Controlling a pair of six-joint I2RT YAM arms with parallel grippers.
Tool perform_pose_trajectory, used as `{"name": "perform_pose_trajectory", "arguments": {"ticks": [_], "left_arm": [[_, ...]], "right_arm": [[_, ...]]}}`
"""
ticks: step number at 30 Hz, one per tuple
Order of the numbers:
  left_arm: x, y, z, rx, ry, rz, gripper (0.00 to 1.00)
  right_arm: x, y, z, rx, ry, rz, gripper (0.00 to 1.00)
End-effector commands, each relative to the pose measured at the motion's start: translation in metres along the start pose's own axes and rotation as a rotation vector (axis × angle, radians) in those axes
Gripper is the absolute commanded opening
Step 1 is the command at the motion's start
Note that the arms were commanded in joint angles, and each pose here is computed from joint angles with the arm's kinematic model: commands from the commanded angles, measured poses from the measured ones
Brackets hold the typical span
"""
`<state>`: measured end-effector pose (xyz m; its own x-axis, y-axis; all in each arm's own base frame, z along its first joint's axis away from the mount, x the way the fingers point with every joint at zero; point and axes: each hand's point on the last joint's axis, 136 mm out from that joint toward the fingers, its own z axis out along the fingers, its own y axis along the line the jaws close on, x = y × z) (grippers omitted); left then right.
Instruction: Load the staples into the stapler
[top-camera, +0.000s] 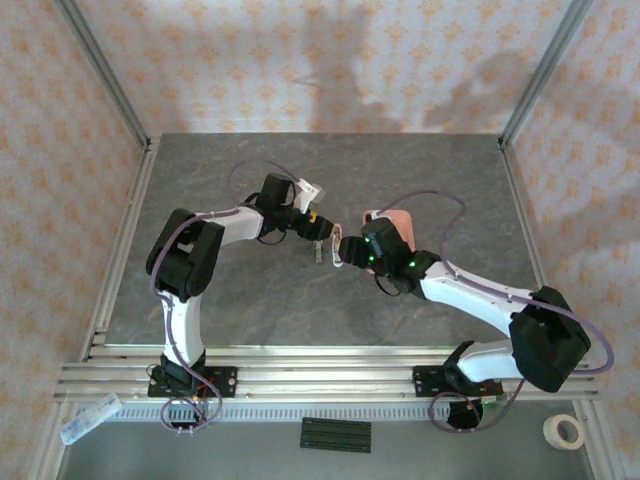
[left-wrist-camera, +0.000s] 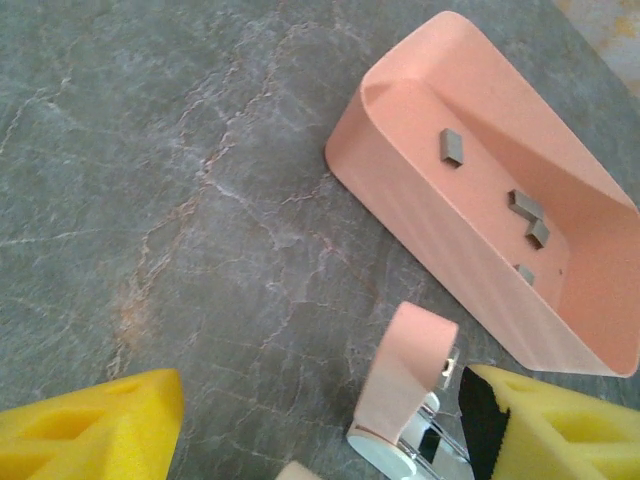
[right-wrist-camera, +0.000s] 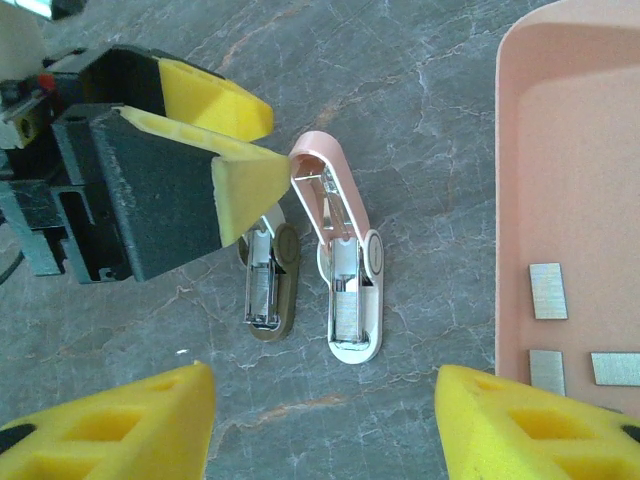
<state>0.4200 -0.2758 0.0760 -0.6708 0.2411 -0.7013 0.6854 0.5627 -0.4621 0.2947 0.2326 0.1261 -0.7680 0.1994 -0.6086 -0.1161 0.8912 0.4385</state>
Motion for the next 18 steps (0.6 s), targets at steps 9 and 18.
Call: {"name": "perform_pose_trajectory", "arguments": {"ticks": [9, 18], "left_arm": [[-0.003, -0.028, 0.000, 0.139, 0.019, 0.081, 0.71], [-0.003, -0.038, -0.009, 0.152, 0.012, 0.104, 0.70]], "right_arm": [[-0.014, 0.005, -0.011, -0.002, -0.034, -0.008, 0.62], [-0.014, 0.007, -0.008, -0.011, -0.025, -0.003, 0.62]]}}
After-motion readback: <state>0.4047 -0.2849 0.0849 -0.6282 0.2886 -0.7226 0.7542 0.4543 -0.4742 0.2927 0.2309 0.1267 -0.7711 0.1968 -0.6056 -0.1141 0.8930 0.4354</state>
